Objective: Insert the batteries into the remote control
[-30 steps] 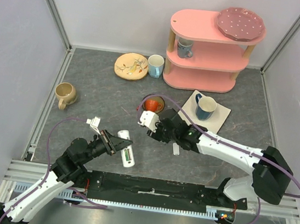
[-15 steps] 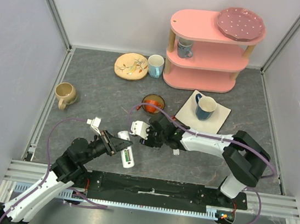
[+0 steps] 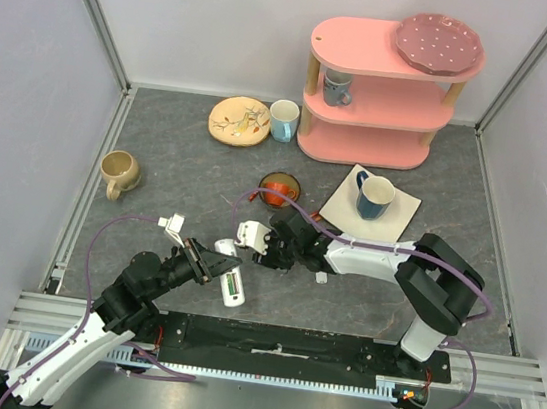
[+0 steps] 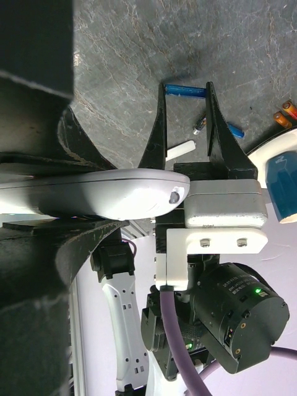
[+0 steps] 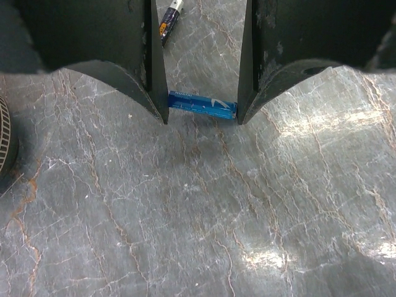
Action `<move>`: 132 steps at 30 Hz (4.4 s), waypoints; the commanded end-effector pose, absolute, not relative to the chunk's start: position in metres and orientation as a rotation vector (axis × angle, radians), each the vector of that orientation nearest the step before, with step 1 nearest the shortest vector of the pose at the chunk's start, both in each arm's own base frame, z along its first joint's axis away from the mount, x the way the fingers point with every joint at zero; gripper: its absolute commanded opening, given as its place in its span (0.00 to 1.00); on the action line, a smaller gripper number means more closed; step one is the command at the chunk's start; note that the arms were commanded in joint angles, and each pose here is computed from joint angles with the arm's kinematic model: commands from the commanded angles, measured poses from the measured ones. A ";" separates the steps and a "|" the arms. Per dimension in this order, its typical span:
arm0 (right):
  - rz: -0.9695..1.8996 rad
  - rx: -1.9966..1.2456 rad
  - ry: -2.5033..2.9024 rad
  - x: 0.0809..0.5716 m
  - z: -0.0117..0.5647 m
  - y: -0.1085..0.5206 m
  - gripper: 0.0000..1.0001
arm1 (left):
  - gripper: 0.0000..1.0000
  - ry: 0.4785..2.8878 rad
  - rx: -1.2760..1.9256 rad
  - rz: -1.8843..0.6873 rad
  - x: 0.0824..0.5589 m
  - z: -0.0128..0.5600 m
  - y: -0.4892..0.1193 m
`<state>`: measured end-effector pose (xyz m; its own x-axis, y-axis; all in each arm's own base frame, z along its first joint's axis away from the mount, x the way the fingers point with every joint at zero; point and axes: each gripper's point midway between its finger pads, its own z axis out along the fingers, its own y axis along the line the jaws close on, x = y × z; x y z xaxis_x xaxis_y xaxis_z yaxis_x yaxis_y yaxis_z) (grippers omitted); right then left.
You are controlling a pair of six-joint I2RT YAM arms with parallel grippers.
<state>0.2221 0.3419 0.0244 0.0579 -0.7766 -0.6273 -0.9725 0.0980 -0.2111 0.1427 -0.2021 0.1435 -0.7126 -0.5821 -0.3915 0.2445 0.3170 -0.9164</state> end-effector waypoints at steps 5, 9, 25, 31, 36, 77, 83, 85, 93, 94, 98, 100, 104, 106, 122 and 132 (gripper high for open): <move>0.382 -1.636 1.759 0.232 0.036 0.344 0.38 | 0.02 1.818 -0.261 -1.483 0.140 0.153 -0.199; 0.385 -1.558 1.718 0.242 0.057 0.353 0.50 | 0.02 1.825 -0.268 -1.485 0.141 0.150 -0.199; 0.288 -1.197 1.766 0.272 0.126 0.341 0.77 | 0.02 1.820 -0.263 -1.476 0.141 0.151 -0.199; 0.359 -0.368 2.032 0.298 0.162 0.317 0.53 | 0.02 1.815 -0.276 -1.465 0.144 0.151 -0.197; 0.731 -0.373 2.092 0.271 0.162 0.360 0.66 | 0.02 1.810 -0.275 -1.474 0.143 0.154 -0.198; 0.256 0.035 2.518 0.259 0.021 0.337 0.42 | 0.02 1.838 -0.268 -1.447 0.142 0.149 -0.196; 0.241 0.014 2.536 0.254 0.015 0.337 0.38 | 0.02 1.840 -0.269 -1.451 0.141 0.148 -0.197; 0.242 0.009 2.542 0.253 0.013 0.337 0.32 | 0.02 1.841 -0.268 -1.452 0.141 0.148 -0.197; 0.209 -0.106 2.544 0.253 0.011 0.337 0.04 | 0.02 1.840 -0.267 -1.455 0.141 0.149 -0.197; 0.207 -0.134 2.547 0.254 0.011 0.336 0.01 | 0.02 1.841 -0.268 -1.454 0.141 0.148 -0.197; 0.221 -0.245 2.604 0.250 0.002 0.328 0.00 | 0.02 1.843 -0.270 -1.455 0.141 0.148 -0.197; 0.224 -0.326 2.612 0.248 -0.003 0.325 0.00 | 0.02 1.842 -0.277 -1.456 0.142 0.147 -0.197; 0.346 -0.365 2.510 0.250 0.026 0.330 0.00 | 0.02 1.839 -0.288 -1.467 0.143 0.146 -0.198; 0.415 -0.388 2.415 0.250 0.056 0.329 0.00 | 0.02 1.829 -0.296 -1.470 0.144 0.147 -0.198; 0.629 -0.448 1.909 0.194 0.192 0.326 0.00 | 0.02 1.785 -0.326 -1.537 0.168 0.164 -0.220; 0.721 -0.322 1.810 0.163 0.218 0.334 0.00 | 0.02 1.657 -0.453 -1.568 0.189 0.182 -0.217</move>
